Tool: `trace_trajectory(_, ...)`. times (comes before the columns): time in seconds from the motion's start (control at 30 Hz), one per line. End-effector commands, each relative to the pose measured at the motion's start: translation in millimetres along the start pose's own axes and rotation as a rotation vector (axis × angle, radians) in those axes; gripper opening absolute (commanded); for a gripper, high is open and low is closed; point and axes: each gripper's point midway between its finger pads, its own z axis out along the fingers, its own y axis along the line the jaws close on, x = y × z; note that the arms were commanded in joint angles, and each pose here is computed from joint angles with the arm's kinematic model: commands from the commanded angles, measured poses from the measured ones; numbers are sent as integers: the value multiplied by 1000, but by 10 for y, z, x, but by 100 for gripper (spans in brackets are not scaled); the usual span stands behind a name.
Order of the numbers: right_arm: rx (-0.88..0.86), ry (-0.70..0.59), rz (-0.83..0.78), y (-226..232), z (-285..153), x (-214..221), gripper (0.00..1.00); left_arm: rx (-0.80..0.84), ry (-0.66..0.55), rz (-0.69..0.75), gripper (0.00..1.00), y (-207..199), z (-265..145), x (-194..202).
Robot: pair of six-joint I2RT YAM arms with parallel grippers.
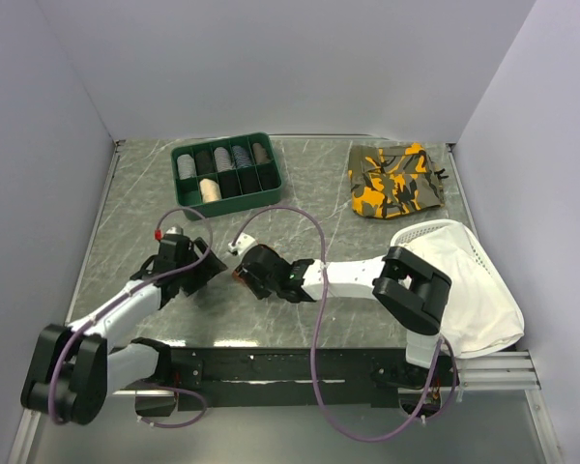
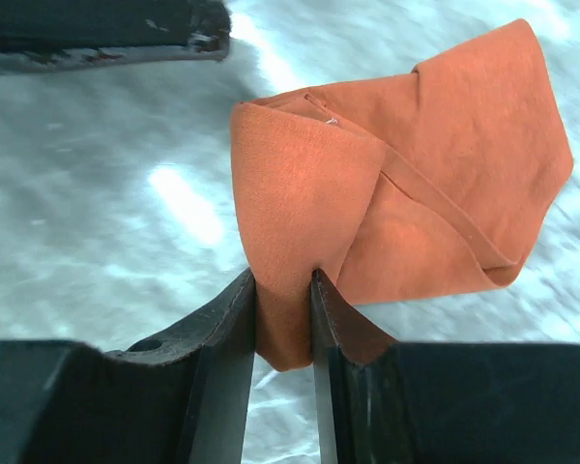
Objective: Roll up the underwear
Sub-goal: Roll the underwear to the center of the board.
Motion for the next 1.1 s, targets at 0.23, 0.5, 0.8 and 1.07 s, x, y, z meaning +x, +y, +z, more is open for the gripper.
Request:
trace_trajectory(0.23,-433,16,37,552,-79,-294,33,-54,-52,-32,82,181,-216,-30)
trace_trajectory(0.5,-679,74,155,508,-10,-323,36,-46,-59,-43,81,200,-279,-3)
trace_trajectory(0.8,-999,173,274,611,-92,-457,39,-25,-66,-54,81,166,-315,-7)
trace_trajectory(1.07,-1030,236,407,475,77,-447,40,-20,-30,-78,79,232,-253,124)
